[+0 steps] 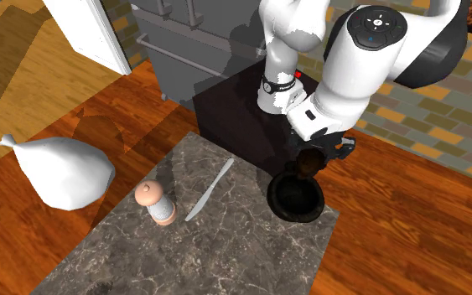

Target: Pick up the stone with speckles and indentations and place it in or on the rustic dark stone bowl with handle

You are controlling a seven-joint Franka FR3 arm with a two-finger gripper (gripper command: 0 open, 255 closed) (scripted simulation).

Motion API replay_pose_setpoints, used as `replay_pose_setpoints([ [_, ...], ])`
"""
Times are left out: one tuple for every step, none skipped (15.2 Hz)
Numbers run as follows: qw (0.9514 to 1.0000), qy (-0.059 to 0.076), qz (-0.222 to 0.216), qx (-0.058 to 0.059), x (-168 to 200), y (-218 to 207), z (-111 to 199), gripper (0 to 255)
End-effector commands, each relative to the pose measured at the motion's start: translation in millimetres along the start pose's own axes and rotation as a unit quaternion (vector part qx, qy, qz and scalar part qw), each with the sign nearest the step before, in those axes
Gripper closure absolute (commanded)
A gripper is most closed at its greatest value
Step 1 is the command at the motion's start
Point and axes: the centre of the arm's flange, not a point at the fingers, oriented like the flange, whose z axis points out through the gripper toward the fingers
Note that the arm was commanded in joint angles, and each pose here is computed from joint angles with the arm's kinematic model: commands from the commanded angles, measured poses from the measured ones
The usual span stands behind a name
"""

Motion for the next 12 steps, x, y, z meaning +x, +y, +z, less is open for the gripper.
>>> replay_pose_setpoints([
  [1.0,0.0,0.0,0.0,1,0,11,255],
  [1.0,0.0,0.0,0.0,2,0,16,255],
  [1.0,0.0,0.0,0.0,2,0,21,255],
  [1.0,0.0,0.0,0.0,3,1,27,255],
  [1.0,0.0,0.0,0.0,3,1,32,255],
  [1.0,0.0,0.0,0.0,3,1,37,255],
  [1.0,0.0,0.0,0.0,4,1,43,255],
  [1.0,0.0,0.0,0.0,4,1,48,255],
  [1.0,0.0,0.0,0.0,5,1,53,255],
  [1.0,0.0,0.0,0.0,5,1,58,255],
  [1.0,0.0,0.0,0.0,6,2,63,255],
  [1.0,0.0,0.0,0.0,6,2,63,255],
])
